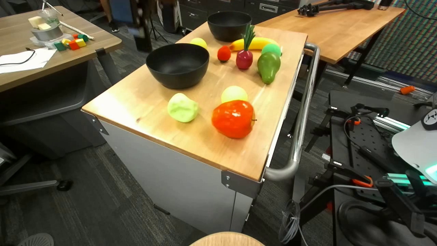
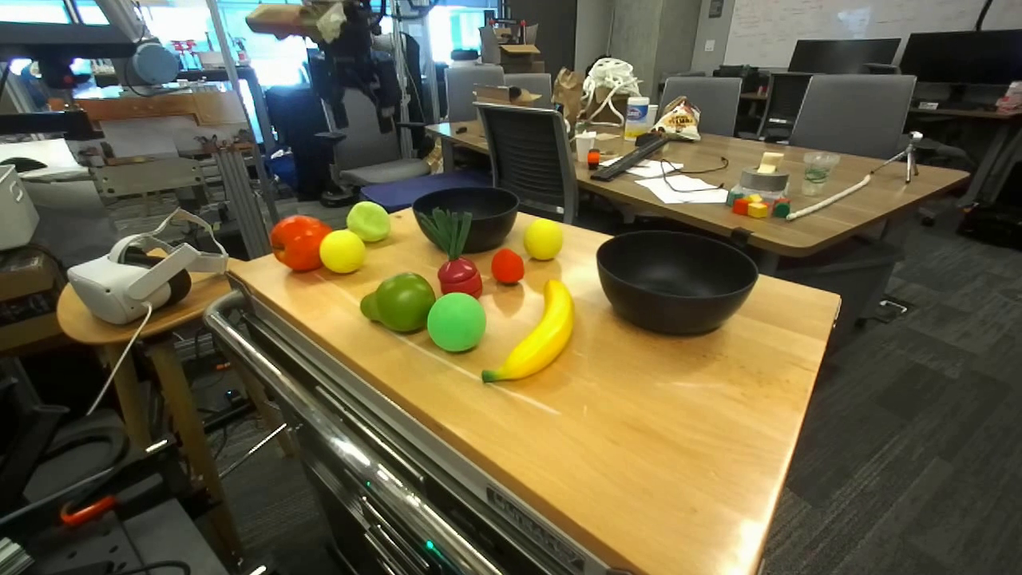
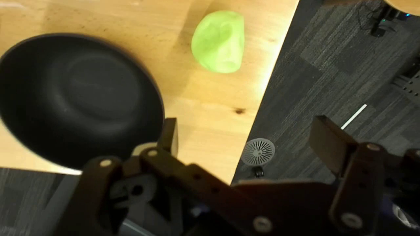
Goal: Take one fruit from the left bowl and put it on the table then remove all the fruits from the right and left bowl and put them on the table respectively
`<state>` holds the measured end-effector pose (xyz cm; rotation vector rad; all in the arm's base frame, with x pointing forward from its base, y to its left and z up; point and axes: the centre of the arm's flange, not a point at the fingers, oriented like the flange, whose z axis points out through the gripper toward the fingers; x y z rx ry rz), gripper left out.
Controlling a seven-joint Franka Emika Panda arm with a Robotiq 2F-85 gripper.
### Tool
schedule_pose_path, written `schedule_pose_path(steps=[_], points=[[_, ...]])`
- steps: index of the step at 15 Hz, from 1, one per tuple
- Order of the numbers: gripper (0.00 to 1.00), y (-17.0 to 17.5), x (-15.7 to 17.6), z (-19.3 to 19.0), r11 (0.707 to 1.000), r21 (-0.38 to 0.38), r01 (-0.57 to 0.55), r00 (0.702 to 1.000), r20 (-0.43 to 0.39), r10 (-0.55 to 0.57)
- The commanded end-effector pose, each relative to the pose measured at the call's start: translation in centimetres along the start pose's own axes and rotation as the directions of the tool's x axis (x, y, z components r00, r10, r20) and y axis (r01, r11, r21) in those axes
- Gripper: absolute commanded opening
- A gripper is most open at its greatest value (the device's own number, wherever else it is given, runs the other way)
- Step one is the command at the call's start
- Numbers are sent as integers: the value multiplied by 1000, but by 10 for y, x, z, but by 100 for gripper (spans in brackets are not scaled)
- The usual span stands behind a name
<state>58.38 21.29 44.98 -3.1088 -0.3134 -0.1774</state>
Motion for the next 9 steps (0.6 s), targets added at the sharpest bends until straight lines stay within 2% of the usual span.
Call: schedule_pose_path(steps=[1, 3, 6, 7, 9], points=[[100, 19, -1, -99, 998, -45, -48, 994, -104, 43], [100, 61, -6, -139, 987, -70, -147, 979, -152, 135], [100, 145, -23, -168, 945, -103, -311, 938, -192, 288], [100, 107, -15, -154, 971, -75, -228, 961, -180, 212], [100, 149, -23, -164, 951, -84, -298, 942, -189, 279]])
